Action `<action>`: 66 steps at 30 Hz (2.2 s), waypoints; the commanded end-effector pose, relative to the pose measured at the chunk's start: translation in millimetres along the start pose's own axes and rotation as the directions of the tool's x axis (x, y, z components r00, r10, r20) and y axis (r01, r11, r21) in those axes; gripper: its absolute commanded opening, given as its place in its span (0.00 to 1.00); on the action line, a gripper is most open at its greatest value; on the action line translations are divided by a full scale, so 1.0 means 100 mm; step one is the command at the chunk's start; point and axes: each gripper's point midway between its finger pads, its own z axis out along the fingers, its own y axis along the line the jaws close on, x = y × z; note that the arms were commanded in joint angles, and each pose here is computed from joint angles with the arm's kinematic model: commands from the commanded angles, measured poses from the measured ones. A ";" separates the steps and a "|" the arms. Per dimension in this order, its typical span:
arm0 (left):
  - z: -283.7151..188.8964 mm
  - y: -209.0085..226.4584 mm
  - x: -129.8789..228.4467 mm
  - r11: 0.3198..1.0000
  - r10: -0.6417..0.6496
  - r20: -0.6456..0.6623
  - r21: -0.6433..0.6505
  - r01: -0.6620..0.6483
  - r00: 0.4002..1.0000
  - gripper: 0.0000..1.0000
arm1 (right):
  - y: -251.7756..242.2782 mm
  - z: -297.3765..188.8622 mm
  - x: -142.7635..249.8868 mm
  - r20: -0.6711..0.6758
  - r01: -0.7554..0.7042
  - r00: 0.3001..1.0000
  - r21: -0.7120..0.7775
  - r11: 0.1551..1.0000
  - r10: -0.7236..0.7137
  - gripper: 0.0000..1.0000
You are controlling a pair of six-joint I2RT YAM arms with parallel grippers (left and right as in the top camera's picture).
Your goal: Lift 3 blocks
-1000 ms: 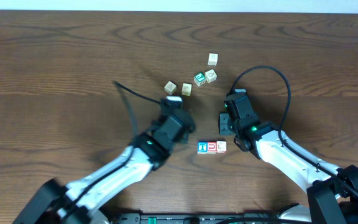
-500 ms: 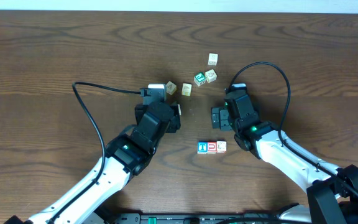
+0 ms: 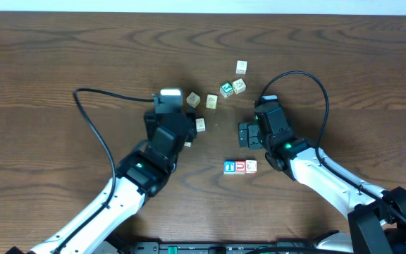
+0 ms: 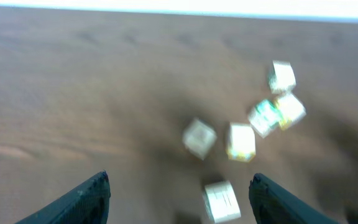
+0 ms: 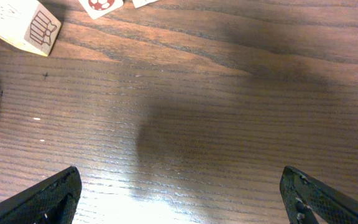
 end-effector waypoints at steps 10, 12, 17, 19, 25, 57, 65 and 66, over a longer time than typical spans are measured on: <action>-0.20 0.77 -0.66 0.987 -0.147 0.189 -0.029 0.155 0.971 0.73 | -0.02 0.00 -0.04 0.006 0.002 1.000 0.003 1.000 -0.002 0.99; -0.37 0.94 -0.67 0.982 -0.167 0.237 -0.045 0.183 0.957 0.73 | -0.02 0.00 -0.04 0.007 0.002 1.000 0.003 1.000 -0.002 0.99; -0.70 1.26 -0.44 0.970 -0.201 0.332 -0.068 0.235 0.922 0.73 | -0.02 0.00 -0.04 0.007 0.002 1.000 0.003 1.000 -0.002 0.99; -0.82 1.34 -0.34 0.966 -0.213 0.384 -0.051 0.251 0.898 0.73 | -0.02 0.00 -0.04 0.007 0.002 1.000 0.003 1.000 -0.002 0.99; -1.01 1.53 -0.14 0.944 -0.285 0.494 -0.005 0.330 0.822 0.73 | -0.02 0.00 -0.04 0.007 0.002 1.000 0.003 1.000 -0.002 0.99; -0.85 1.79 0.62 0.917 -0.324 0.434 -0.074 0.392 0.840 0.73 | -0.02 0.00 -0.04 0.007 0.002 1.000 0.003 1.000 -0.002 0.99; -0.84 1.79 0.63 0.917 -0.324 0.431 -0.075 0.392 0.842 0.73 | -0.02 0.00 -0.04 0.007 0.002 1.000 0.003 1.000 -0.002 0.99; -0.84 1.79 0.63 0.917 -0.324 0.431 -0.075 0.392 0.842 0.73 | -0.02 0.00 -0.04 0.007 0.002 1.000 0.003 1.000 -0.002 0.99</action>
